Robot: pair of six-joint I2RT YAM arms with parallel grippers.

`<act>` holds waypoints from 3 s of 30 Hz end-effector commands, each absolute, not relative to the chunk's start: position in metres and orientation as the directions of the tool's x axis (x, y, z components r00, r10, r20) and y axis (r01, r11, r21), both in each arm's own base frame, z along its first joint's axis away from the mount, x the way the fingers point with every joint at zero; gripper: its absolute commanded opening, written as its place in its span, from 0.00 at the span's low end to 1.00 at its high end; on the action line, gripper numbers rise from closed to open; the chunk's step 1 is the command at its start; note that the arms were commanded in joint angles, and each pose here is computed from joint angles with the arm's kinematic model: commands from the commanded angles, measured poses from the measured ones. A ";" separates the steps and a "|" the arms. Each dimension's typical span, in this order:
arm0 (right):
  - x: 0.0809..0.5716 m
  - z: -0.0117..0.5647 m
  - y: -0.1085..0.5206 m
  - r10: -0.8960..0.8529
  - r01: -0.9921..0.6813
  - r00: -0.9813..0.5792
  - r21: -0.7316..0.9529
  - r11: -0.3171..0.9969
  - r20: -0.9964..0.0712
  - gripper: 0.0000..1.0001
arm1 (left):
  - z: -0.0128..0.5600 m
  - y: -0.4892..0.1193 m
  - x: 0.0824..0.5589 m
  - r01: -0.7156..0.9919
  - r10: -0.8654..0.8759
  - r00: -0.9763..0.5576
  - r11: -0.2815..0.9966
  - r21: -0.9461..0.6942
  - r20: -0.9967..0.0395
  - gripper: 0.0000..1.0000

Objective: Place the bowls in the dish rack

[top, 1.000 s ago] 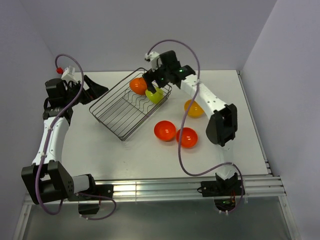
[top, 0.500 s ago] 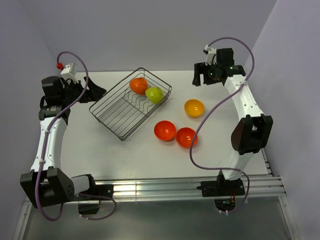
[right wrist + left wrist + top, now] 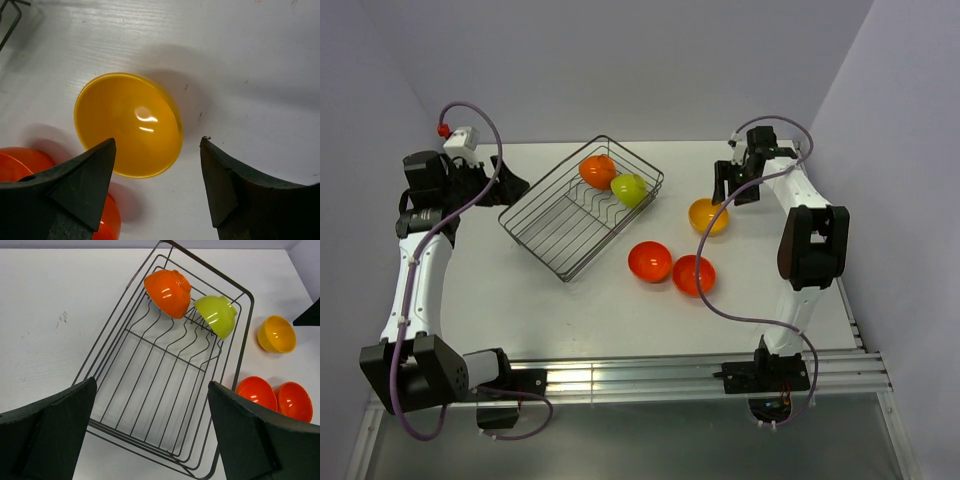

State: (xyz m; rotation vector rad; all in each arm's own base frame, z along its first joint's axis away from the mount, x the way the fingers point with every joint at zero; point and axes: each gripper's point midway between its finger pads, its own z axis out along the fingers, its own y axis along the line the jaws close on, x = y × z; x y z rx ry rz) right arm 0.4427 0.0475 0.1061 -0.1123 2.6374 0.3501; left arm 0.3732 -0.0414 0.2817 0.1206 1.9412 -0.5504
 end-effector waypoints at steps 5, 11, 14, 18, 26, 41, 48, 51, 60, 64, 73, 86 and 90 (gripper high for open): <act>0.422 0.097 0.056 -0.009 -0.140 -0.899 0.268 0.953 -0.439 0.75 | 0.286 -0.051 0.364 0.408 -0.108 -0.403 0.868 -0.284 -0.909 0.99; 0.372 0.099 0.061 -0.057 -0.193 -0.907 0.293 0.936 -0.417 0.77 | 0.283 -0.060 0.356 0.473 -0.071 -0.411 0.836 -0.279 -0.909 0.99; 0.346 0.106 0.065 -0.101 -0.252 -0.893 0.301 0.920 -0.439 0.77 | 0.282 -0.058 0.357 0.456 -0.082 -0.404 0.845 -0.278 -0.911 1.00; 0.314 0.115 0.078 -0.170 -0.349 -0.880 0.361 0.865 -0.443 0.77 | 0.280 -0.061 0.355 0.476 -0.079 -0.410 0.831 -0.288 -0.909 0.99; 0.298 0.099 0.085 -0.236 -0.380 -0.891 0.355 0.854 -0.388 0.75 | 0.283 -0.061 0.356 0.478 -0.075 -0.404 0.832 -0.280 -0.912 0.99; 0.293 0.049 0.106 -0.360 -0.436 -0.876 0.209 0.875 -0.321 0.66 | 0.280 -0.062 0.357 0.477 -0.084 -0.412 0.829 -0.293 -0.907 0.99; 0.290 0.043 0.112 -0.377 -0.456 -0.871 0.230 0.860 -0.315 0.51 | 0.277 -0.065 0.356 0.479 -0.099 -0.423 0.819 -0.315 -0.901 0.99; 0.283 0.040 0.113 -0.393 -0.471 -0.867 0.243 0.848 -0.307 0.44 | 0.275 -0.066 0.357 0.465 -0.113 -0.439 0.820 -0.333 -0.891 1.00; 0.279 0.061 0.110 -0.377 -0.471 -0.867 0.287 0.834 -0.327 0.00 | 0.280 -0.074 0.364 0.457 -0.105 -0.472 0.820 -0.345 -0.875 0.99; 0.308 0.113 0.108 -0.309 -0.479 -0.833 0.318 0.818 -0.459 0.00 | 0.298 -0.075 0.369 0.485 -0.039 -0.481 0.820 -0.303 -0.876 0.99; 0.365 0.277 0.154 -0.077 -0.584 -0.641 0.419 0.695 -0.764 0.00 | 0.396 -0.074 0.373 0.495 -0.119 -0.317 0.825 -0.272 -0.941 0.99; 0.357 0.363 0.252 0.069 -0.752 -0.544 0.523 0.401 -0.836 0.00 | 0.415 -0.151 0.342 0.644 -0.322 -0.503 0.479 -0.596 -0.802 1.00; 0.352 0.366 0.270 0.075 -0.767 -0.549 0.537 0.351 -0.832 0.00 | 0.411 -0.184 0.324 0.653 -0.313 -0.575 0.381 -0.655 -0.756 0.99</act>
